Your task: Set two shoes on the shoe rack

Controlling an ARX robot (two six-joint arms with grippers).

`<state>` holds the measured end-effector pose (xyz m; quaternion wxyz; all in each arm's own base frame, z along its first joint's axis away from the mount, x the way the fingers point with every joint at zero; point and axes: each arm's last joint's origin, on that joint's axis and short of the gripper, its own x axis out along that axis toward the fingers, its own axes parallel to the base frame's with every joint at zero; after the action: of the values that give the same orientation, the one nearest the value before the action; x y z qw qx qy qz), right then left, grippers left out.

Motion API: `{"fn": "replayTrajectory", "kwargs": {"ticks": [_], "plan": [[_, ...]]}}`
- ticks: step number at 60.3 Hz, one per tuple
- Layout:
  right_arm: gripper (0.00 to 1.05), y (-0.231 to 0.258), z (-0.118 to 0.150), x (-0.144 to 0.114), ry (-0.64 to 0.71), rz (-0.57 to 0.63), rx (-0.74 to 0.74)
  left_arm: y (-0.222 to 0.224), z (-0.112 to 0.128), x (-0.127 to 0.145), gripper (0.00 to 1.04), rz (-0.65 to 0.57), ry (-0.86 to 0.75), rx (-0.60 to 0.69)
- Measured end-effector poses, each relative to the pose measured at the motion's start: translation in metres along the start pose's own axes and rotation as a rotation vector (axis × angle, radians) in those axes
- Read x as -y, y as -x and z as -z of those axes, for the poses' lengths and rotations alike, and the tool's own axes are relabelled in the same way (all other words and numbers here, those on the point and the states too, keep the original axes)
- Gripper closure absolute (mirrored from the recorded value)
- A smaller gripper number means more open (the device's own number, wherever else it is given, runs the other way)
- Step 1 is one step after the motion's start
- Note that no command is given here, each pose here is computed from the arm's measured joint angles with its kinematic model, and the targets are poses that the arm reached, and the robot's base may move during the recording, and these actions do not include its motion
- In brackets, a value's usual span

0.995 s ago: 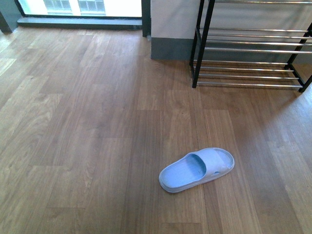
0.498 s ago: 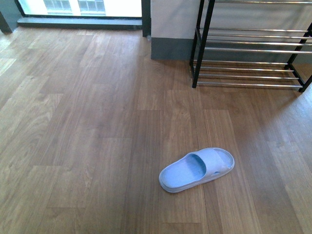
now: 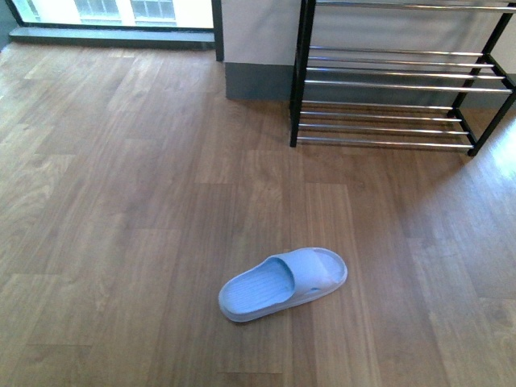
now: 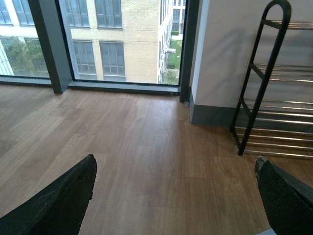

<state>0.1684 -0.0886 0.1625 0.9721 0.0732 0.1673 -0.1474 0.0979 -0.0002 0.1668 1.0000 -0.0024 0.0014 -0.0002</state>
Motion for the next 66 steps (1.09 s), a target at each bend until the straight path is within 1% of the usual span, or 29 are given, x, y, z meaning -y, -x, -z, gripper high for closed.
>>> {"fn": "replayTrajectory", "kwargs": {"ticks": [41, 42, 44, 45, 46, 49, 51, 56, 59, 66], "plan": [[1.03, 0.0, 0.0, 0.001, -0.012, 0.007, -0.002, 0.0, 0.0, 0.0, 0.09, 0.003, 0.0, 0.0], [1.03, 0.0, 0.0, 0.001, -0.012, 0.007, -0.002, 0.0, 0.001, 0.0, 0.09, -0.012, 0.0, -0.018], [1.03, 0.0, 0.0, 0.001, -0.012, 0.008, -0.002, -0.001, 0.002, 0.0, 0.09, -0.076, -0.007, -0.133], [1.03, 0.0, 0.0, 0.001, -0.012, 0.008, -0.002, -0.001, 0.002, 0.001, 0.09, -0.088, -0.013, -0.168], [1.03, 0.0, 0.0, 0.001, -0.011, 0.008, -0.002, -0.003, 0.004, 0.001, 0.09, -0.112, -0.027, -0.239], [1.03, 0.0, 0.0, 0.001, -0.012, 0.007, -0.001, -0.01, 0.011, 0.003, 0.09, -0.125, -0.067, -0.357], [1.03, 0.0, 0.0, 0.0, -0.012, 0.003, -0.001, -0.02, 0.024, 0.004, 0.09, -0.105, -0.11, -0.436], [1.03, 0.0, 0.0, 0.0, -0.012, 0.004, -0.001, -0.041, 0.05, 0.006, 0.09, -0.028, -0.165, -0.546], [1.03, 0.0, 0.0, 0.0, -0.012, 0.004, -0.001, -0.053, 0.064, 0.004, 0.09, -0.012, -0.202, -0.589], [1.03, 0.0, 0.0, 0.0, -0.012, 0.004, -0.001, -0.077, 0.104, -0.001, 0.09, 0.008, -0.322, -0.715]]}}
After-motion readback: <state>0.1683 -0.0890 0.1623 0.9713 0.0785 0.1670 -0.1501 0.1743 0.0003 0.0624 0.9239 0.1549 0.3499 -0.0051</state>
